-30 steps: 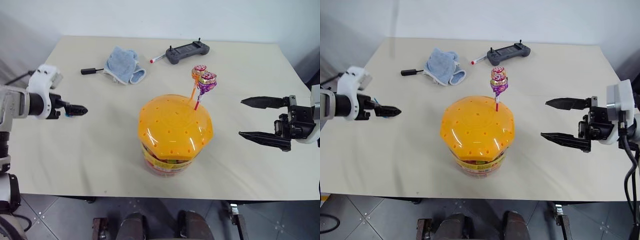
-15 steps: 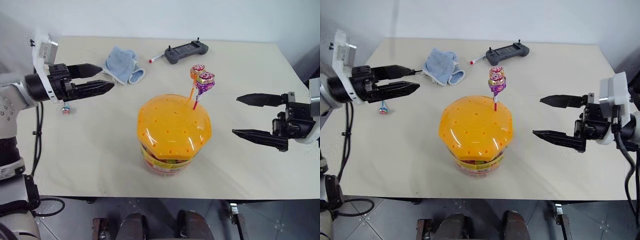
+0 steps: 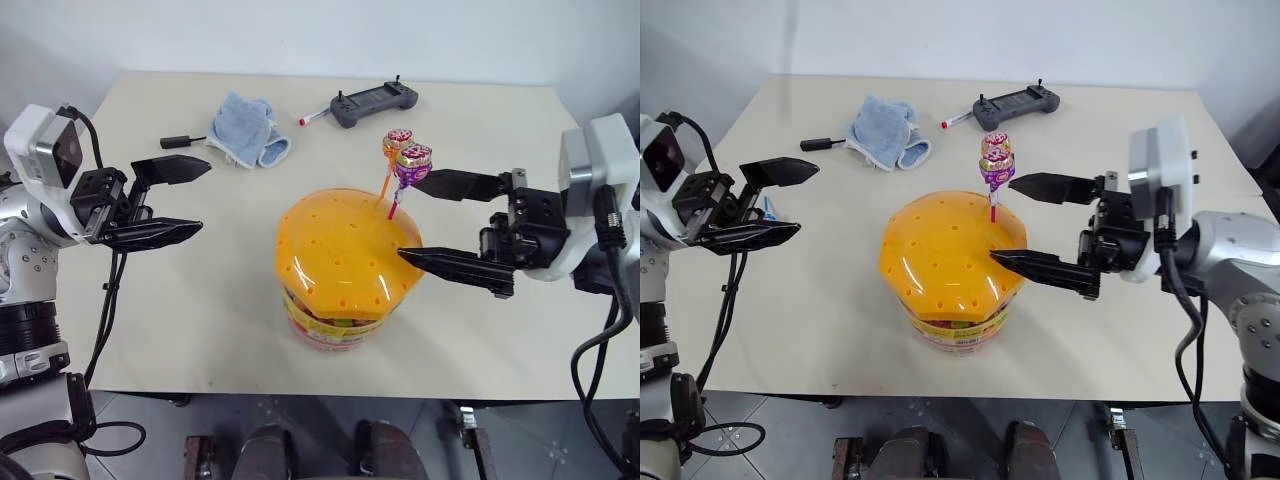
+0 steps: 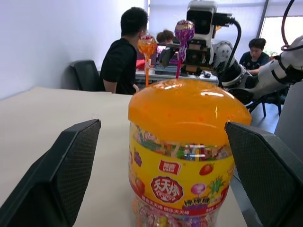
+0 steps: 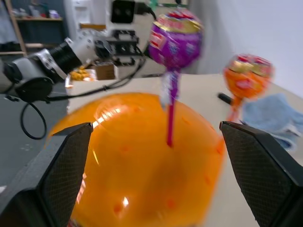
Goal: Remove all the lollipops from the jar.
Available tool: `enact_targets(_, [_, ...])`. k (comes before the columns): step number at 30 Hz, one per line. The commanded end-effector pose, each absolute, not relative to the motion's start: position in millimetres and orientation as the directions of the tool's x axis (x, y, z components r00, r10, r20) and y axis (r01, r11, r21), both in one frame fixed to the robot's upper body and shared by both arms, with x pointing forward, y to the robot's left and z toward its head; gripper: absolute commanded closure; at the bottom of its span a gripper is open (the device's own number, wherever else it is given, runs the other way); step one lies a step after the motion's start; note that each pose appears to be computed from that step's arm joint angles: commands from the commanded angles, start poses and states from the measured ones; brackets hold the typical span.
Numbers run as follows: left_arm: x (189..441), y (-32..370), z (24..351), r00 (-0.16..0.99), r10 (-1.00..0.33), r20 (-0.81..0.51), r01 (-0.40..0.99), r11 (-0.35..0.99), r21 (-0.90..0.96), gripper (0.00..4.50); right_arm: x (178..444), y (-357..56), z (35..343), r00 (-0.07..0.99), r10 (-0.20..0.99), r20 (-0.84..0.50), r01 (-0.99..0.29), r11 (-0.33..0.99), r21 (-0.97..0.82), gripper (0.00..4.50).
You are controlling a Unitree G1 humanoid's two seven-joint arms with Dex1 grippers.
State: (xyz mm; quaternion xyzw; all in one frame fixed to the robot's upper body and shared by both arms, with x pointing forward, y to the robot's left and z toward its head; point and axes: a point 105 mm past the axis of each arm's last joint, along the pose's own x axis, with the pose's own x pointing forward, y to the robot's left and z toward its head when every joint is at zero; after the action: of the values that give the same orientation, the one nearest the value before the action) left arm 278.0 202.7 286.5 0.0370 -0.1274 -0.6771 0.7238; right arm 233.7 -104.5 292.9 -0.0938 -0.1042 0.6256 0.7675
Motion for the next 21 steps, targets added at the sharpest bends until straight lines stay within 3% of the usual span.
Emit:
enact_targets(1, [265,201,292,-0.007,-0.993,0.118,0.958,0.027,0.286,0.00,233,-97,297,0.156,0.987,0.042,-0.942,0.161,-0.295,0.40])
enact_targets(3, [265,201,291,-0.001,-0.993,0.119,0.958,0.033,0.286,0.00,235,-96,299,0.144,0.988,0.056,-0.943,0.154,-0.296,0.89])
enact_targets(13, [258,199,286,-0.009,-0.990,0.140,0.956,0.032,0.290,0.00,245,-90,314,0.096,0.990,0.104,-0.932,0.126,-0.340,4.30])
enact_targets(21, [258,201,287,-0.026,-0.989,0.143,0.956,0.017,0.292,0.00,246,-99,346,0.088,0.981,0.173,-0.898,0.153,-0.413,4.46])
